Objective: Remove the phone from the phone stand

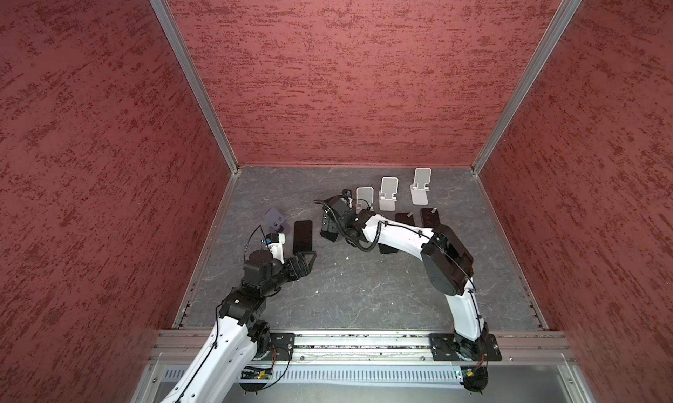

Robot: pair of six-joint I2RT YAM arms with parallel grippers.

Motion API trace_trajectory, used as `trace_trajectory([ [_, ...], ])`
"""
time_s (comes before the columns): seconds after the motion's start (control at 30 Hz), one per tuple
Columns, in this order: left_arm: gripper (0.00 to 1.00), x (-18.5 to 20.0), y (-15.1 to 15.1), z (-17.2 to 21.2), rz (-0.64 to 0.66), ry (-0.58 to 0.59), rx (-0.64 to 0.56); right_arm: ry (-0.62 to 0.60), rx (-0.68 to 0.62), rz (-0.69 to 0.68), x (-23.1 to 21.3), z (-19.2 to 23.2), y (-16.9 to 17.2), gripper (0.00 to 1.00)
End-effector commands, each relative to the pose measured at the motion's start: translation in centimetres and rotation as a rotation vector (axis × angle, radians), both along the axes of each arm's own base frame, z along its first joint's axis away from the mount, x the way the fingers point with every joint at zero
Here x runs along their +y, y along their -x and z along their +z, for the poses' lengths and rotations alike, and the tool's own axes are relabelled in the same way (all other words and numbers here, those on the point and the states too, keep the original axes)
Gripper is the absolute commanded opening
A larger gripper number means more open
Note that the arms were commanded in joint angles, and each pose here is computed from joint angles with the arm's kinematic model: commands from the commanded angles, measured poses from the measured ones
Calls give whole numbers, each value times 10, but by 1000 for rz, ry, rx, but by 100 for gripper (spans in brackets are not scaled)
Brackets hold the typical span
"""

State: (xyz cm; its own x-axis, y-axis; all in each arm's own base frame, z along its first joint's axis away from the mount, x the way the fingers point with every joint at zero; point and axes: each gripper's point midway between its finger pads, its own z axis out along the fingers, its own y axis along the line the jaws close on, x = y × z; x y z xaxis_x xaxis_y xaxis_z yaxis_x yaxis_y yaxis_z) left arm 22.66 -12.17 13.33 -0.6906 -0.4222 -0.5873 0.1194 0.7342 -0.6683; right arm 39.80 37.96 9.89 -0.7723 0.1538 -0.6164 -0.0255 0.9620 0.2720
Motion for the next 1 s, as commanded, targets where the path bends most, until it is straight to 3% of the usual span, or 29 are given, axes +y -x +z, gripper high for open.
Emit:
trace_trajectory([
  [0.0,100,1,0,-4,-9,-10,-13,-30,-33,-16,8,18,0,98],
  [0.63,100,-4,2,-7,-54,-25,-24,-43,-58,20,-2,51,11,99],
  [0.97,100,-15,-8,-3,-126,-190,-53,-22,-109,47,-33,83,16,99],
])
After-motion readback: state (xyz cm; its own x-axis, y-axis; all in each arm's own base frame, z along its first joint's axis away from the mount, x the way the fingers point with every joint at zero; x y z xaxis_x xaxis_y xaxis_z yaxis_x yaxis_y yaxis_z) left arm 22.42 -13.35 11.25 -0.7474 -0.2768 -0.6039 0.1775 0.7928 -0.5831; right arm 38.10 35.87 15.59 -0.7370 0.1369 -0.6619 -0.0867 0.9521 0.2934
